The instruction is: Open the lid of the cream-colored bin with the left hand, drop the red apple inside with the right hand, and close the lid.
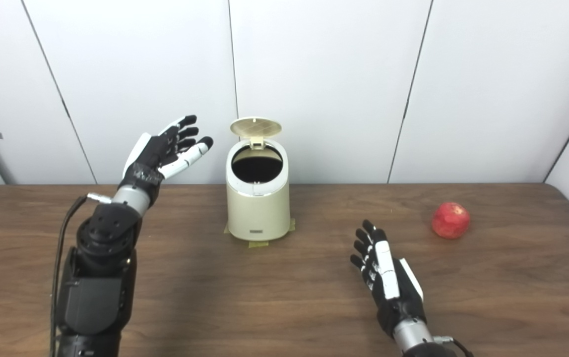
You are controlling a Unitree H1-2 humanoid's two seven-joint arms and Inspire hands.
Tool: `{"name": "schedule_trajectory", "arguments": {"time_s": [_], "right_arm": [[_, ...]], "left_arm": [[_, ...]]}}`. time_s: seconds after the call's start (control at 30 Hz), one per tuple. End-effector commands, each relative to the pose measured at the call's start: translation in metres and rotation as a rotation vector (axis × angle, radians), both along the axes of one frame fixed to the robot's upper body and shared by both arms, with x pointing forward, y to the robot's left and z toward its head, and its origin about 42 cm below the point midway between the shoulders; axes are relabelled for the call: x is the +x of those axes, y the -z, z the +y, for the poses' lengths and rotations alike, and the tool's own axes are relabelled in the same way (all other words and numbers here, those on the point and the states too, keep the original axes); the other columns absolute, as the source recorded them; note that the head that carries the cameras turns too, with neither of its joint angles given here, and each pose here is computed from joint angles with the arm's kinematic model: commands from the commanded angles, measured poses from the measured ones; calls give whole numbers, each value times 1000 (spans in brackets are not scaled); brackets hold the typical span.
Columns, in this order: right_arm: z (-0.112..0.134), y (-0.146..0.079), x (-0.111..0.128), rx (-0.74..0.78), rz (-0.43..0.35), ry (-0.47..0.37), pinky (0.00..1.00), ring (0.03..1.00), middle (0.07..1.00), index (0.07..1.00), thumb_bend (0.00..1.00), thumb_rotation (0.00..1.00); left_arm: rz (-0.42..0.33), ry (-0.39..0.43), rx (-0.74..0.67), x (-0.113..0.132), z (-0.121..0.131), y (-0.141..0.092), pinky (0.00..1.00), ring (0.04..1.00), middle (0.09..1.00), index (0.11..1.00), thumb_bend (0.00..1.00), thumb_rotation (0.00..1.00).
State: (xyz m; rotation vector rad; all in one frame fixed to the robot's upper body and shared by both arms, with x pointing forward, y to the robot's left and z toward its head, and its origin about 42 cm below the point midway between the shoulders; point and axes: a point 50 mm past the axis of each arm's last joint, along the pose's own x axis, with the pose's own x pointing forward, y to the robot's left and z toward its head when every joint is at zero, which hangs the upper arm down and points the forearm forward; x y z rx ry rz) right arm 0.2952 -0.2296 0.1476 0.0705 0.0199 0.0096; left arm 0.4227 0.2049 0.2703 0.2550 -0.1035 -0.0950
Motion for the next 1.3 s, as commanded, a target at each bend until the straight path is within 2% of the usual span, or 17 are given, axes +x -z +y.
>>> {"name": "schedule_trajectory", "arguments": {"time_s": [0.0, 0.17, 0.2, 0.33, 0.4, 0.47, 0.6, 0.73, 0.9, 1.0, 1.13, 1.2, 1.27], "right_arm": [[2, -23, 5, -22, -178, 34, 830, 888, 900, 908, 633, 912], [-4, -29, 1, -49, -249, 66, 832, 888, 904, 889, 588, 820], [-6, -30, 1, -53, -252, 68, 845, 893, 909, 891, 581, 797], [-20, -31, 4, -76, -276, 80, 841, 892, 914, 889, 579, 678], [-31, -30, 8, -96, -285, 110, 823, 882, 904, 878, 584, 537], [-40, -31, 10, -126, -291, 135, 788, 865, 888, 862, 652, 447], [-60, -34, 14, -210, -321, 174, 738, 843, 885, 848, 757, 377], [-71, -52, 14, -282, -342, 204, 727, 829, 860, 829, 711, 255], [-88, -67, 16, -371, -268, 276, 738, 812, 848, 824, 786, 228], [-95, -73, 21, -439, -246, 307, 763, 807, 834, 830, 814, 257], [-110, -82, 30, -577, -235, 338, 727, 818, 854, 844, 796, 230], [-113, -90, 33, -618, -232, 344, 777, 845, 862, 848, 791, 210], [-113, -101, 35, -673, -222, 361, 783, 869, 881, 864, 784, 176]], "left_arm": [[-118, 20, -50, -6, -4, -28, 954, 939, 958, 978, 454, 816], [-111, 0, -113, -31, 5, 2, 987, 963, 979, 999, 448, 975], [-105, -2, -130, -36, 7, 9, 995, 971, 982, 998, 479, 988], [-75, -7, -201, -49, 9, 28, 989, 978, 986, 1000, 558, 999], [-52, -16, -232, -56, 8, 37, 976, 973, 981, 995, 582, 1000], [-40, -21, -237, -61, 7, 45, 982, 973, 979, 995, 583, 1000], [-26, -28, -226, -67, 9, 57, 995, 973, 972, 991, 580, 1000], [-25, -31, -222, -68, 14, 63, 997, 974, 972, 993, 605, 1000], [-31, -28, -214, -67, 22, 67, 1000, 977, 973, 1000, 641, 1000], [-29, -26, -214, -67, 26, 66, 1000, 976, 974, 1000, 614, 1000], [-38, -20, -208, -66, 35, 66, 1000, 967, 970, 1000, 592, 1000], [-36, -20, -209, -66, 38, 66, 1000, 972, 973, 1000, 579, 1000], [-29, -29, -217, -66, 41, 66, 1000, 974, 977, 1000, 572, 1000]]}}
